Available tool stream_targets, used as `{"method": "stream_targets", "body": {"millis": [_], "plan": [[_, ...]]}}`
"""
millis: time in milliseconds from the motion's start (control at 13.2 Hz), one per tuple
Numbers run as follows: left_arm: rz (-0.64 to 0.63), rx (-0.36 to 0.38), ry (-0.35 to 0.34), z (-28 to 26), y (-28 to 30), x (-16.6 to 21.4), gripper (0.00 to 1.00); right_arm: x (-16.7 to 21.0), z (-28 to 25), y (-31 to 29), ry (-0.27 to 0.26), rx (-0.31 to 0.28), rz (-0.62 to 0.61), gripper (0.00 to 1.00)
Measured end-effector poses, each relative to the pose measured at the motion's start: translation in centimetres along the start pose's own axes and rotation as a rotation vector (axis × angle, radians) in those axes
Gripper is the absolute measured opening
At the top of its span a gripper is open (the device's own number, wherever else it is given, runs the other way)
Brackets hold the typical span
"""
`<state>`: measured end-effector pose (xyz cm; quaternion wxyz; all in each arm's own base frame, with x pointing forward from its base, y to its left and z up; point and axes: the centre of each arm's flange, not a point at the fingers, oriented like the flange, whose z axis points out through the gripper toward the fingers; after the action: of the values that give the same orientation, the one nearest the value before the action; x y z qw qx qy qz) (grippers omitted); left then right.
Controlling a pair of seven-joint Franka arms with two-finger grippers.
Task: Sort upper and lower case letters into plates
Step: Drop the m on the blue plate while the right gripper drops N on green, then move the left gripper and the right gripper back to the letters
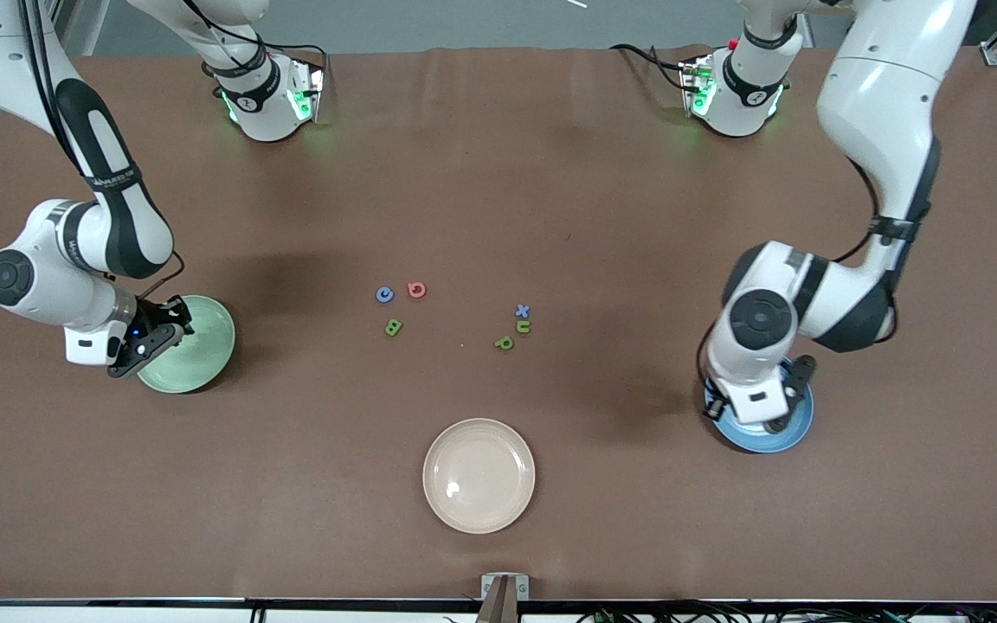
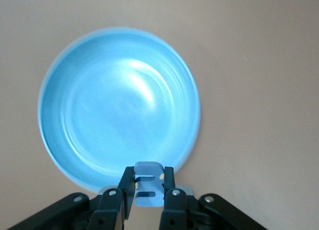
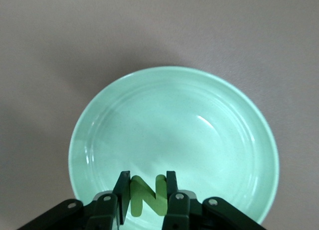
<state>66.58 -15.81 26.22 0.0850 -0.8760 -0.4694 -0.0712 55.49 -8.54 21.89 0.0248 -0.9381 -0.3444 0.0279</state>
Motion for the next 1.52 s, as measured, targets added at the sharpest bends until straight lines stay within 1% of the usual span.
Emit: {"method": "stream_targets", "body": {"millis": [152, 379, 455, 531, 607, 683, 759, 911, 1062, 1214, 1290, 1366, 1442, 1518], "plan": [[0.008, 0.041, -0.019, 2.3, -2.0, 2.4, 0.27, -0.7, 1.9, -1.2, 0.012, -0.013, -0.006, 0.33], [0.001, 0.072, -0.034, 4.1, -3.1, 2.9, 0.27, -1.3, 2.9, -1.9, 0.006, -0.007, -0.009, 0.33], [0.0, 0.08, -0.038, 4.4, -3.4, 2.9, 0.32, -1.3, 2.9, -1.9, 0.006, -0.006, -0.008, 0.33], [0.002, 0.088, -0.042, 4.8, -3.6, 2.7, 0.32, -1.4, 2.9, -1.8, 0.005, -0.005, -0.005, 0.33], [0.006, 0.091, -0.044, 5.0, -3.7, 2.4, 0.38, -1.6, 3.0, -1.8, 0.004, -0.004, -0.002, 0.33], [0.011, 0.084, -0.048, 4.7, -3.3, 1.8, 0.49, -1.8, 3.1, -1.7, 0.003, -0.002, 0.001, 0.33], [0.015, 0.068, -0.055, 3.9, -2.6, 0.4, 0.6, -1.9, 3.1, -1.6, 0.003, -0.002, 0.003, 0.33], [0.022, 0.022, -0.081, 1.4, -0.7, -4.4, 0.82, -2.2, 3.2, -1.6, 0.001, 0.001, 0.007, 0.33], [0.03, -0.015, -0.111, -1.0, 0.9, -9.9, 1.0, -2.4, 3.4, -1.6, -0.002, 0.005, 0.009, 0.33], [0.056, -0.032, -0.121, -2.7, 1.8, -15.5, 1.0, -2.4, 3.5, -1.7, -0.004, 0.007, 0.009, 0.36], [0.085, -0.036, -0.12, -3.2, 2.0, -18.4, 1.0, -2.4, 3.5, -1.7, -0.004, 0.007, 0.01, 0.44], [0.118, -0.038, -0.119, -3.5, 2.1, -21.1, 1.0, -2.5, 3.5, -1.6, -0.003, 0.006, 0.014, 0.56], [0.151, -0.039, -0.119, -3.7, 2.1, -23.5, 1.0, -2.7, 3.3, -1.3, 0.0, 0.005, 0.021, 0.67], [0.182, -0.042, -0.122, -3.8, 2.3, -25.7, 1.0, -2.9, 3.0, -0.8, 0.002, 0.004, 0.03, 0.76]]}}
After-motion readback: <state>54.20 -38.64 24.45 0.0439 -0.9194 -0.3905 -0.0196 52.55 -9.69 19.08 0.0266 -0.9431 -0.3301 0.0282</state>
